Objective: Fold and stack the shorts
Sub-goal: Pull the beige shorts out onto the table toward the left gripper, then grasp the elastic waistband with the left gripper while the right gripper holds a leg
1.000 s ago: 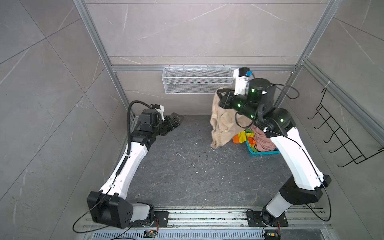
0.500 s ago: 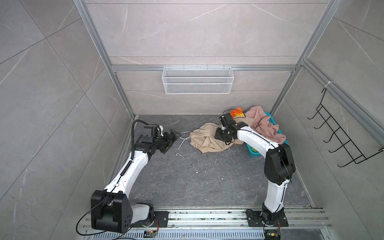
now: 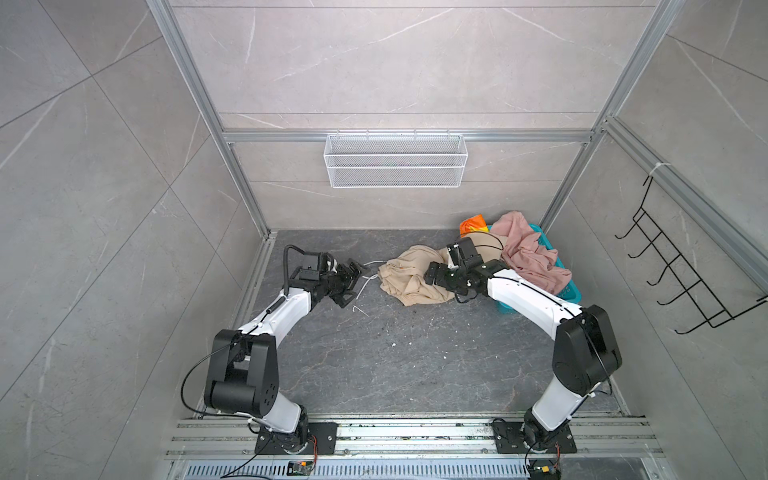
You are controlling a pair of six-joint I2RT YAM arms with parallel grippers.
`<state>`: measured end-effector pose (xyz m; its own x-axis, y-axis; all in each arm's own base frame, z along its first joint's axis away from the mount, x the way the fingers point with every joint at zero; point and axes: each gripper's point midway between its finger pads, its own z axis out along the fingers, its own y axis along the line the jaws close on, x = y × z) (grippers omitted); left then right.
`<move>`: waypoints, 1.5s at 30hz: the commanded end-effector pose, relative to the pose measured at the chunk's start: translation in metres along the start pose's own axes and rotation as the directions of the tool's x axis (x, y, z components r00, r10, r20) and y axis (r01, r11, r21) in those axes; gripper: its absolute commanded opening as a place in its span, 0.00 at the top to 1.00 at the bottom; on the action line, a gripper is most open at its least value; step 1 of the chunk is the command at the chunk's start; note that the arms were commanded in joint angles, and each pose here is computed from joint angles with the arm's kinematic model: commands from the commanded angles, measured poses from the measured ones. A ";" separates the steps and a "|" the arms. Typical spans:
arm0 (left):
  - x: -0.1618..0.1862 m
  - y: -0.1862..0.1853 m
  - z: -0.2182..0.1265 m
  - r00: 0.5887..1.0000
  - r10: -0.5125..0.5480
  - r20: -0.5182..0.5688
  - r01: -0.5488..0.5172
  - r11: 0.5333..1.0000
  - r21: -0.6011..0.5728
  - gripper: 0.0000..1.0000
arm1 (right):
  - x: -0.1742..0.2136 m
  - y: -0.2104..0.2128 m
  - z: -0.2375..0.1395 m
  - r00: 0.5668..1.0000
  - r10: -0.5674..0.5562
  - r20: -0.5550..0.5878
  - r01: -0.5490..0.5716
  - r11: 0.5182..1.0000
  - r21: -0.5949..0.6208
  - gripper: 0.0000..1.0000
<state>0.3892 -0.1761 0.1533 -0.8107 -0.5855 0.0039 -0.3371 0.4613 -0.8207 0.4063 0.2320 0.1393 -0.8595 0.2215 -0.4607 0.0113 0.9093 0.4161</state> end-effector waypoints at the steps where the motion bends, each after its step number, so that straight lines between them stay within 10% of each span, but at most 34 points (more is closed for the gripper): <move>1: -0.010 -0.045 0.003 1.000 -0.031 -0.007 0.031 0.991 0.132 0.00 | 0.017 0.039 0.019 1.000 0.000 -0.025 -0.001 0.998 -0.057 0.07; 11: -0.008 -0.037 0.015 0.995 -0.097 -0.033 0.100 0.985 0.140 0.00 | 0.020 0.066 0.069 0.990 0.119 0.072 -0.115 0.992 -0.056 0.20; 20: 0.007 -0.040 0.018 0.994 -0.089 -0.066 0.098 0.986 0.138 0.00 | -0.005 0.026 0.027 0.980 0.013 0.200 -0.039 0.991 0.129 0.92; 32: 0.059 -0.079 0.077 0.954 -0.197 -0.228 0.241 0.953 0.185 0.00 | 0.024 -0.094 -0.058 0.978 -0.167 0.124 0.112 0.924 0.365 0.98; 45: 0.117 -0.022 0.103 0.903 -0.397 -0.163 0.407 0.913 0.034 0.04 | 0.033 -0.104 -0.046 0.983 -0.163 0.086 0.122 0.923 0.366 0.95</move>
<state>0.3457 -0.3329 0.0998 -0.7286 -0.5372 0.4249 -0.6074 0.2200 -0.7633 0.3536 0.1304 0.1234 -0.7926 0.1154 -0.5987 0.1011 0.9932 0.0577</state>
